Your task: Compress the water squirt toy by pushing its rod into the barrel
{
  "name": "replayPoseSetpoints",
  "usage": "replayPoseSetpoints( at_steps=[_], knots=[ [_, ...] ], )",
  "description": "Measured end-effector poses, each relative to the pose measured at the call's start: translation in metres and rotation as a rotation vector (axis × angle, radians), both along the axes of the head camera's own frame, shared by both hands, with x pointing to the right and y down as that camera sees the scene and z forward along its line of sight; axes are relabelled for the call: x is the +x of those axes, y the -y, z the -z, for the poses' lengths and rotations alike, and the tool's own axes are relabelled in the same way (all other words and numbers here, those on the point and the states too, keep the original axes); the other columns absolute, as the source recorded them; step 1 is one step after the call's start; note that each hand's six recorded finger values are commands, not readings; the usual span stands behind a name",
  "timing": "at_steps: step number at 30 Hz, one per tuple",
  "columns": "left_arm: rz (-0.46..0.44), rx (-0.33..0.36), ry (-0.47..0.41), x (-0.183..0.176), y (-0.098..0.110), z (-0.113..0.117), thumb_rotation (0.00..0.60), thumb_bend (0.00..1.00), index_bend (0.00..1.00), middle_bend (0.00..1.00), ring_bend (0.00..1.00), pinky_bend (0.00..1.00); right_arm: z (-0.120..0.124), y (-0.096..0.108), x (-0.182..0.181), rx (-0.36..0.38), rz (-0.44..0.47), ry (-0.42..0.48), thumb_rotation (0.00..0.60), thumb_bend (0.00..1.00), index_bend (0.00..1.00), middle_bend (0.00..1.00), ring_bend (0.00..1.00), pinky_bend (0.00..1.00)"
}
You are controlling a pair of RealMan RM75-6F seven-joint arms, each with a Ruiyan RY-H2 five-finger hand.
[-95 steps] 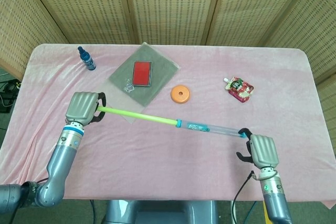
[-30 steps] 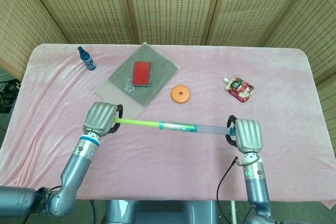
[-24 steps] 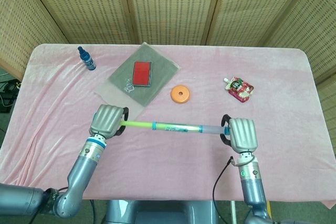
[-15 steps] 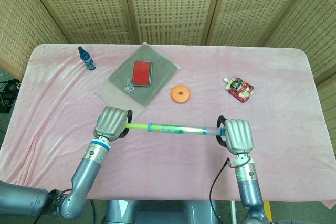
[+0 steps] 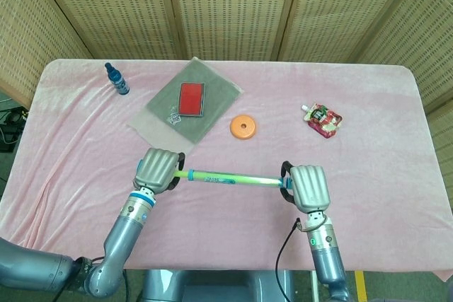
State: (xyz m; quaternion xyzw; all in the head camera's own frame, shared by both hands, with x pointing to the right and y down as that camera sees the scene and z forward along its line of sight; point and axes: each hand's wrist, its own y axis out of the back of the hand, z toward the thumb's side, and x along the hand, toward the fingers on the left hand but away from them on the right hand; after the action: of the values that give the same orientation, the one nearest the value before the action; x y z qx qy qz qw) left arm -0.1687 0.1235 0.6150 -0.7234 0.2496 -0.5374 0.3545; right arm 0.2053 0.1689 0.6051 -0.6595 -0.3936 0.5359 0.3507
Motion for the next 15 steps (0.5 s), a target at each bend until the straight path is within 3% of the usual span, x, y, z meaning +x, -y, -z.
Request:
replayPoseSetpoints(
  at_steps=[15],
  knots=[
    [0.002,-0.008,0.000,0.0048,-0.0022,-0.0029,0.600,0.65,0.84,0.92,0.83,0.76,-0.0058,-0.0058,-0.0091,-0.017,0.017,0.008,0.600,0.53,0.76,1.00,1.00,0.83]
  ],
)
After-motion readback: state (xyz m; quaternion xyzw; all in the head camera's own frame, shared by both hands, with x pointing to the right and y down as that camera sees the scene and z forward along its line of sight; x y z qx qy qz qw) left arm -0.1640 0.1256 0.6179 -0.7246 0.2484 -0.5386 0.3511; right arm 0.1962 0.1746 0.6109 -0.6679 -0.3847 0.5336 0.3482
